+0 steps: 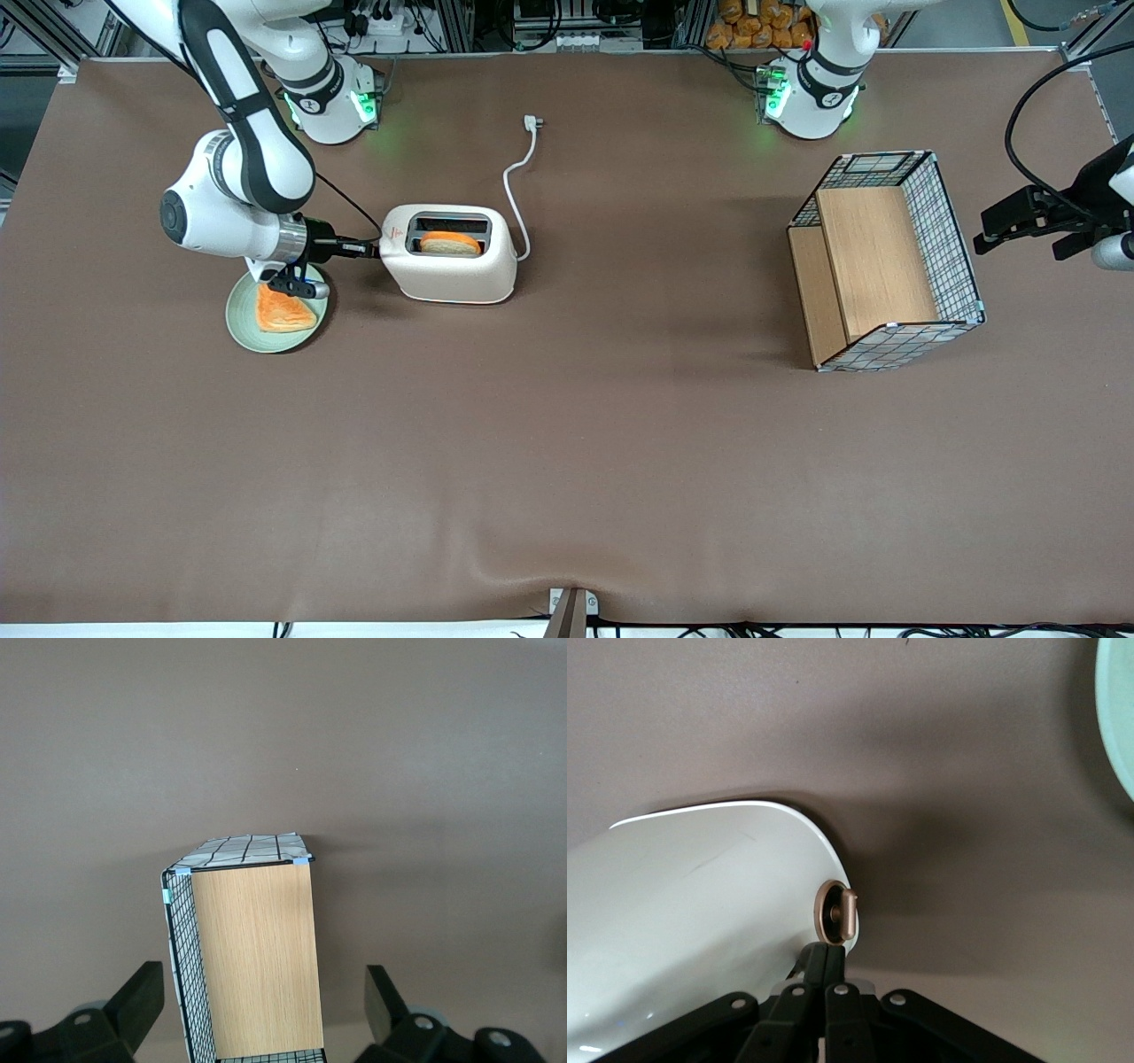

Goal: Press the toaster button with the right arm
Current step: 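Push the toaster lever down with the right gripper and hold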

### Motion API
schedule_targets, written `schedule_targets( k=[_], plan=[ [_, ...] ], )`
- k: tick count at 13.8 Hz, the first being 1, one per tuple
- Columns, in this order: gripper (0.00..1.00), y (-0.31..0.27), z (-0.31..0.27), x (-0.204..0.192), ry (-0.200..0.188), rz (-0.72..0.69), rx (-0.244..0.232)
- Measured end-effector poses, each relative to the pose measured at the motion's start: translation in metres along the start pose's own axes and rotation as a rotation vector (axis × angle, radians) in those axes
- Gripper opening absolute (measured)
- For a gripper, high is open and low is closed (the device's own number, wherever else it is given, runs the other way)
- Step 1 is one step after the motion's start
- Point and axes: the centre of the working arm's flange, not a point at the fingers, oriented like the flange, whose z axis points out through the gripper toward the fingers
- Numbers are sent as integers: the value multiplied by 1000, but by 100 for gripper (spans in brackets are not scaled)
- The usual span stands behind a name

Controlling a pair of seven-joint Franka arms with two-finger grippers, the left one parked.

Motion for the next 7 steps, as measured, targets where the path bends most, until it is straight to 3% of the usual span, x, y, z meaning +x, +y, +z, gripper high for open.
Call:
schedule_targets(
  k=[7],
  plan=[
    [1,0,1,0,2,-5,6]
  ],
)
